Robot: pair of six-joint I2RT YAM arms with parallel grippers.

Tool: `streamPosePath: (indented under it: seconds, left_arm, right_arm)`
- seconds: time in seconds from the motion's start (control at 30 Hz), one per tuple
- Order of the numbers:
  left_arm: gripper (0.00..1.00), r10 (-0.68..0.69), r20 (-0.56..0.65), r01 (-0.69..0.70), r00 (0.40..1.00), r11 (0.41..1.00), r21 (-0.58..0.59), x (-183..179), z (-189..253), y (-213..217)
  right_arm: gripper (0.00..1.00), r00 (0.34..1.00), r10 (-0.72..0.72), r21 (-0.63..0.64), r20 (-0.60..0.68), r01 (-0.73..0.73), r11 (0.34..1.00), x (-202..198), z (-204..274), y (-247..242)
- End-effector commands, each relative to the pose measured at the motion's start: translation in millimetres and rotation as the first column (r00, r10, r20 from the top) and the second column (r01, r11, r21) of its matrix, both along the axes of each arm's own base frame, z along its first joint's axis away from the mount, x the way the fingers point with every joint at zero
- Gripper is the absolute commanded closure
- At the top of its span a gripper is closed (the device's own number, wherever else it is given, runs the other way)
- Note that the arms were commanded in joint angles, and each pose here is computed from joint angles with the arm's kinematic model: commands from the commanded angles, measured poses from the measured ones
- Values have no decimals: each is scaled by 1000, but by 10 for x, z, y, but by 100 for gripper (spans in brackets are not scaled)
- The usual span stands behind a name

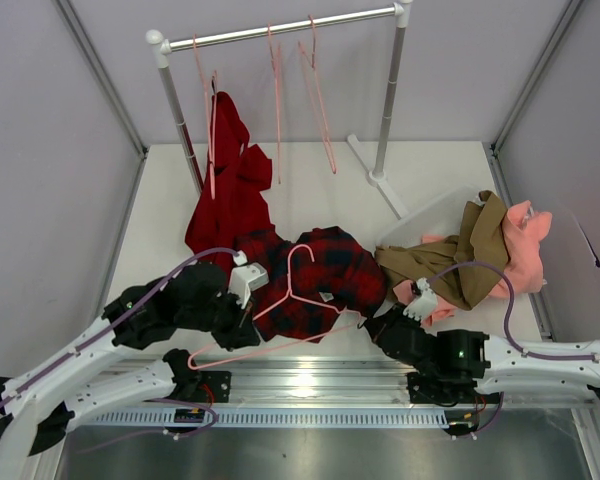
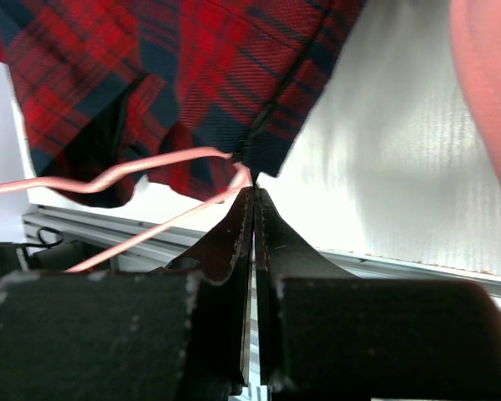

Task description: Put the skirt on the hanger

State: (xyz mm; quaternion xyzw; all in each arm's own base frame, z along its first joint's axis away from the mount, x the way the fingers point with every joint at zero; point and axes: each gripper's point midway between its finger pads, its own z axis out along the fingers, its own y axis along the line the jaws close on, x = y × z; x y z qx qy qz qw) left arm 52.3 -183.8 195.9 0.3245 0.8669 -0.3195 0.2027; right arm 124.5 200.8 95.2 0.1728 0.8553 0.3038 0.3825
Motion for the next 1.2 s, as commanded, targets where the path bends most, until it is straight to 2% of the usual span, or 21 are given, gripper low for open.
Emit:
streamPosePath:
  seconds: [0.0, 0.63, 0.87, 1.17]
  left_arm:
    - [100, -41, 22, 42, 999, 999, -31, 12, 17, -106]
    - [100, -57, 67, 65, 996, 992, -111, 39, 217, -249]
    - [100, -87, 24, 89, 996, 992, -94, 0, 48, -318]
    - [100, -115, 25, 117, 993, 990, -83, -29, 9, -379]
  right_arm:
    - [100, 997, -56, 47, 61, 53, 997, 102, 267, -11]
    - [100, 998, -29, 44, 57, 27, 999, 41, 287, -9]
    - [100, 997, -28, 53, 70, 24, 998, 33, 372, -24]
    - [100, 995, -7, 47, 99, 2, 999, 31, 530, -2]
